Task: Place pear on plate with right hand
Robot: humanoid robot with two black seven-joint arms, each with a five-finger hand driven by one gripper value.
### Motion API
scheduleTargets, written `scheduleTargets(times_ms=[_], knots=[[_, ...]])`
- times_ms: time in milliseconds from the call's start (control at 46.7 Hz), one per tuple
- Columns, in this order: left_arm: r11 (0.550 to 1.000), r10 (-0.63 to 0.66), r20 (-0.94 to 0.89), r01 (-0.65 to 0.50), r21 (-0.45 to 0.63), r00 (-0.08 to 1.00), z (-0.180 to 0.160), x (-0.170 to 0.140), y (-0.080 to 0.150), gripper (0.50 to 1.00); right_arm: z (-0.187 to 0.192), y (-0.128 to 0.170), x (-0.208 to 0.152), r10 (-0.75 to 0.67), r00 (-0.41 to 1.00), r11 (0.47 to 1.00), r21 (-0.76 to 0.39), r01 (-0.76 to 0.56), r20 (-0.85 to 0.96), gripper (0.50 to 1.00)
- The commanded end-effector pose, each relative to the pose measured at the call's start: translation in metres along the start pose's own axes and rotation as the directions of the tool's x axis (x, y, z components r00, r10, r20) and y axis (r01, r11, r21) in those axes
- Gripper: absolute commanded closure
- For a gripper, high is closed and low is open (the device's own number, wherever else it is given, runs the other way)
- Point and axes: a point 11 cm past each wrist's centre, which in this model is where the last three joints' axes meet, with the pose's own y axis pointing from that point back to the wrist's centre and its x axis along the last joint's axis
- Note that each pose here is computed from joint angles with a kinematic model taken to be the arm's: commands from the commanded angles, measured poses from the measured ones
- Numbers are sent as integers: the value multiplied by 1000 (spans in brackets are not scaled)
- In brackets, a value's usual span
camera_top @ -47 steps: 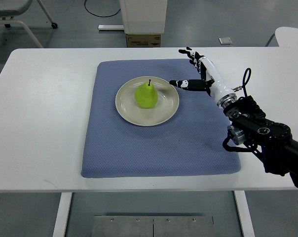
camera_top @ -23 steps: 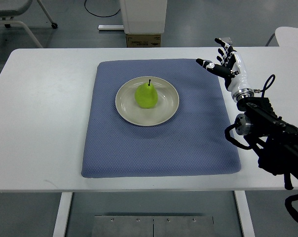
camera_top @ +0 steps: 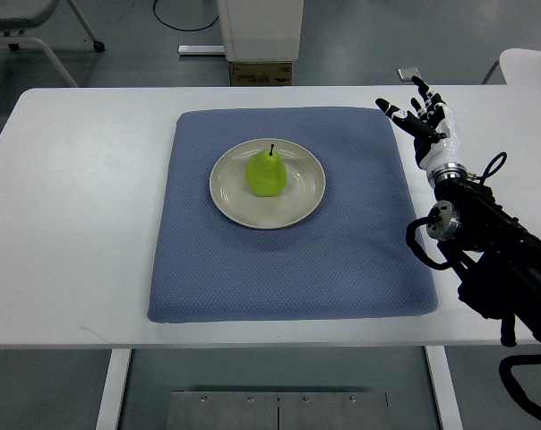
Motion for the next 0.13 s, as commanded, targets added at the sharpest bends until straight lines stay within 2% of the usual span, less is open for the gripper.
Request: scheduleTargets(times_ms=[0, 107], knots=[[1000, 0, 0, 0, 0, 1000, 0, 0, 0, 500, 0, 0, -1, 0, 1000, 1000, 1, 0, 5, 500], [1000, 0, 0, 0, 0, 1000, 0, 0, 0, 500, 0, 0, -1, -2, 1000, 1000, 1, 2, 5, 500]])
